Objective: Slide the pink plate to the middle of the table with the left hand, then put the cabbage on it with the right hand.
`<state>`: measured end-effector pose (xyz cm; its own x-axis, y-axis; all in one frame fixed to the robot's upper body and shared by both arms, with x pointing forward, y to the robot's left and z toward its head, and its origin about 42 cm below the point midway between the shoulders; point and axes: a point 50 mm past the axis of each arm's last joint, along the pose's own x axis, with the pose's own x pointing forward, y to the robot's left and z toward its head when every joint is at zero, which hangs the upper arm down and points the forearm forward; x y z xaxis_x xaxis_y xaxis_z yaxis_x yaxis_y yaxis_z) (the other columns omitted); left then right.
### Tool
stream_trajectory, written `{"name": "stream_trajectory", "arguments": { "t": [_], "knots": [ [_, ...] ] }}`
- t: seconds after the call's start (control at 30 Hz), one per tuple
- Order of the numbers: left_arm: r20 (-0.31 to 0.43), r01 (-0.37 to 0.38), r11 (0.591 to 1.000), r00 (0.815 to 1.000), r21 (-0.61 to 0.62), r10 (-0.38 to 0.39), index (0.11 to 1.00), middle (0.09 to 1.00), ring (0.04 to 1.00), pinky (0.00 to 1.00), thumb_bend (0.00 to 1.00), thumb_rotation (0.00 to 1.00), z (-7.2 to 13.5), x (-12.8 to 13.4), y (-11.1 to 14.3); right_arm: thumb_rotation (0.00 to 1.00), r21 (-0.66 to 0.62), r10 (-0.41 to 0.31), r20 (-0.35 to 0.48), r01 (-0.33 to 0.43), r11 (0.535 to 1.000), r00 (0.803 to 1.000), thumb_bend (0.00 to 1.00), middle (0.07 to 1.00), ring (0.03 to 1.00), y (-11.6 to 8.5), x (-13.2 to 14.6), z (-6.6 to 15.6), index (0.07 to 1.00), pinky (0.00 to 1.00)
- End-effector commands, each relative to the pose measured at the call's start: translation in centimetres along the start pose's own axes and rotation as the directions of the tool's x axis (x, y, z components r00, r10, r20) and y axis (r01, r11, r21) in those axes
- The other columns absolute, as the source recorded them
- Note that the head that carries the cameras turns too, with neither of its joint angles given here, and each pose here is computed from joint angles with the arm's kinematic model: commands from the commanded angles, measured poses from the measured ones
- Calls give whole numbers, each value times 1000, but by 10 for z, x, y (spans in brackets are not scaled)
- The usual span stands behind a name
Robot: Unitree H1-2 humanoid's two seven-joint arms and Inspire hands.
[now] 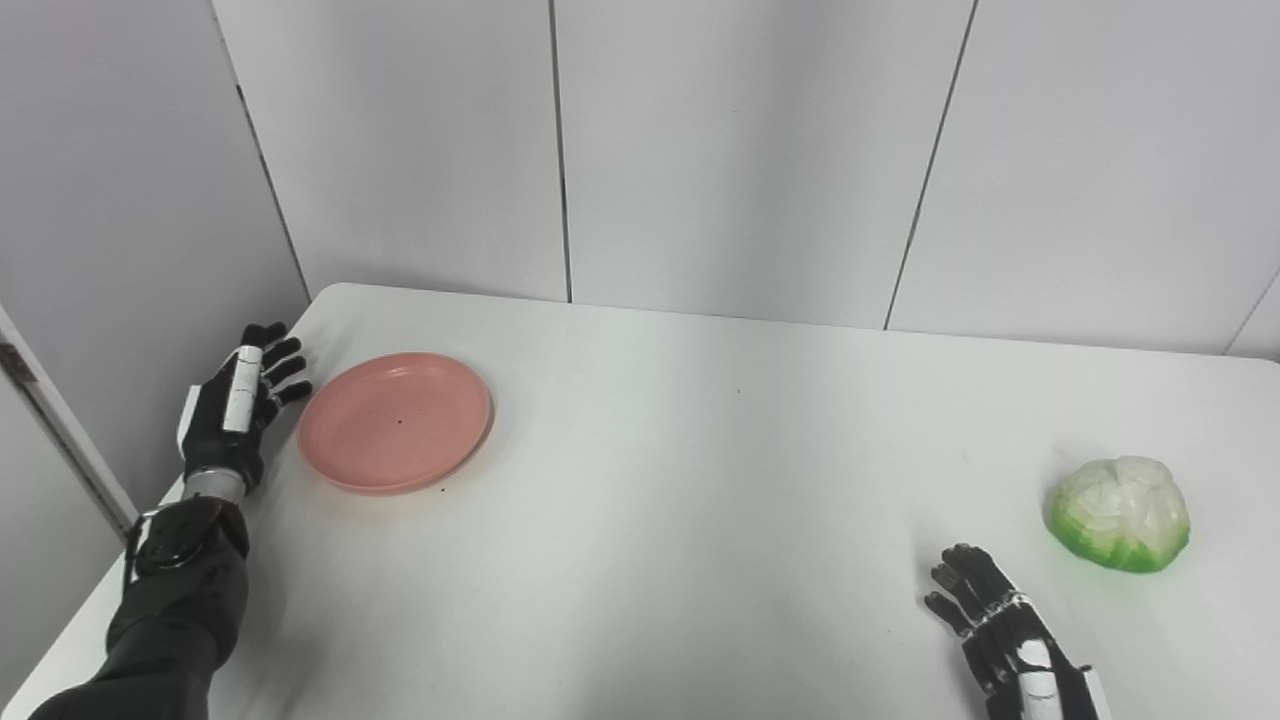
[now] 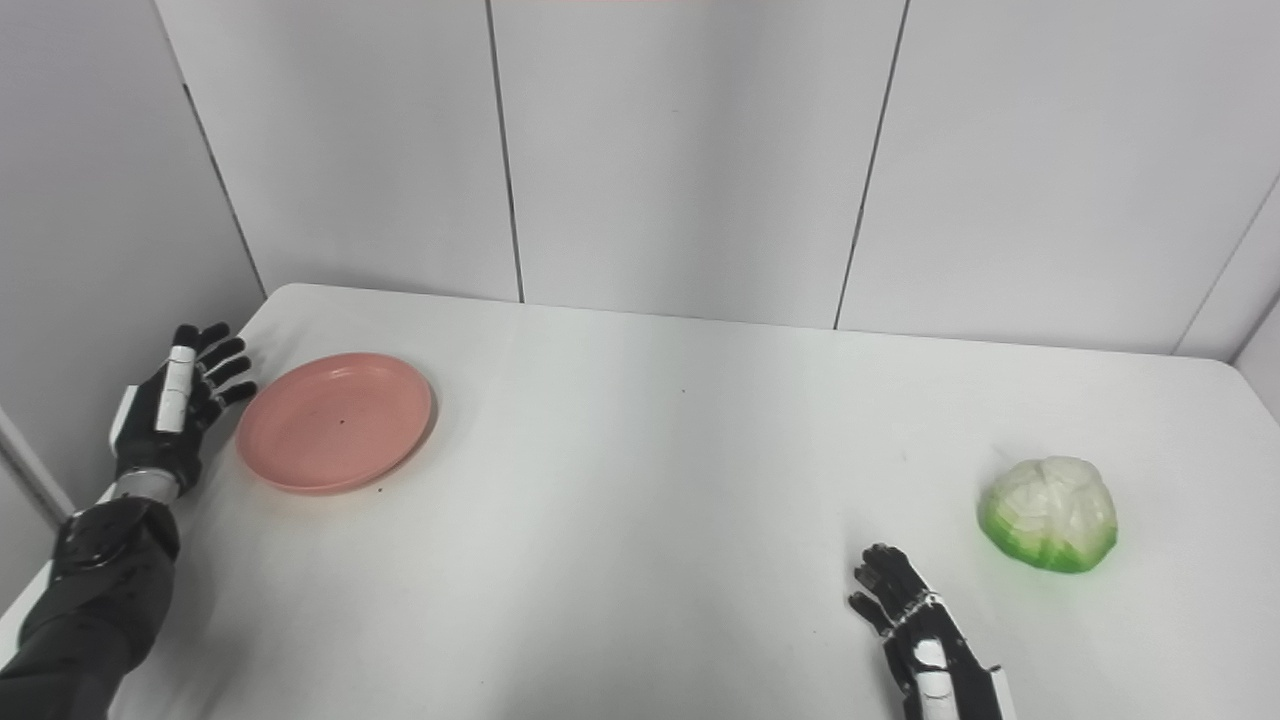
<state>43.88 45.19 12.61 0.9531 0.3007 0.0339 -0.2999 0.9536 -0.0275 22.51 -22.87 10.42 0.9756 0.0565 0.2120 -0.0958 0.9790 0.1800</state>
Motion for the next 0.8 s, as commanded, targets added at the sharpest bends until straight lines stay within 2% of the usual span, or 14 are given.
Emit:
{"name": "stream_trajectory", "arguments": {
  "t": [0.0,0.17,0.27,0.37,0.47,0.5,0.57,0.7,0.77],
  "knots": [
    [29,35,999,999,10,-36,810,812,806,720,1000,860,7,7,-18,868,9,-62,-110,63,998,992,814,863,866,-4,-41,-12,813,847],
    [31,76,997,997,-27,-75,829,833,825,764,1000,854,-2,2,-30,865,3,-64,-112,64,998,992,819,858,861,-4,-42,-12,809,839],
    [41,104,994,994,-47,-102,814,826,825,763,979,845,-4,0,-38,862,5,-65,-113,66,998,992,815,857,858,-4,-41,-12,808,838],
    [56,129,990,990,-50,-126,800,822,820,766,999,820,-5,-3,-45,853,9,-69,-114,71,997,991,822,852,853,-4,-41,-12,804,834],
    [60,143,986,989,-84,-138,807,826,812,720,1000,815,-5,-4,-53,848,10,-71,-114,73,997,991,824,851,853,-3,-41,-12,803,830],
    [64,147,984,988,-101,-141,809,830,808,644,1000,808,-5,-4,-55,847,9,-73,-114,75,997,991,822,848,849,-3,-41,-12,800,823],
    [73,153,980,987,-131,-144,809,829,804,617,1000,803,-4,-5,-60,843,12,-75,-116,77,997,990,823,846,848,-2,-41,-12,798,820],
    [83,182,968,982,-171,-170,824,844,830,746,1000,815,0,-5,-68,831,22,-72,-119,76,997,990,822,847,849,-1,-40,-11,798,824],
    [91,203,965,978,-167,-190,829,848,837,760,1000,824,1,-5,-72,829,25,-71,-121,75,997,990,822,848,849,-1,-39,-11,799,825]
  ]
}}
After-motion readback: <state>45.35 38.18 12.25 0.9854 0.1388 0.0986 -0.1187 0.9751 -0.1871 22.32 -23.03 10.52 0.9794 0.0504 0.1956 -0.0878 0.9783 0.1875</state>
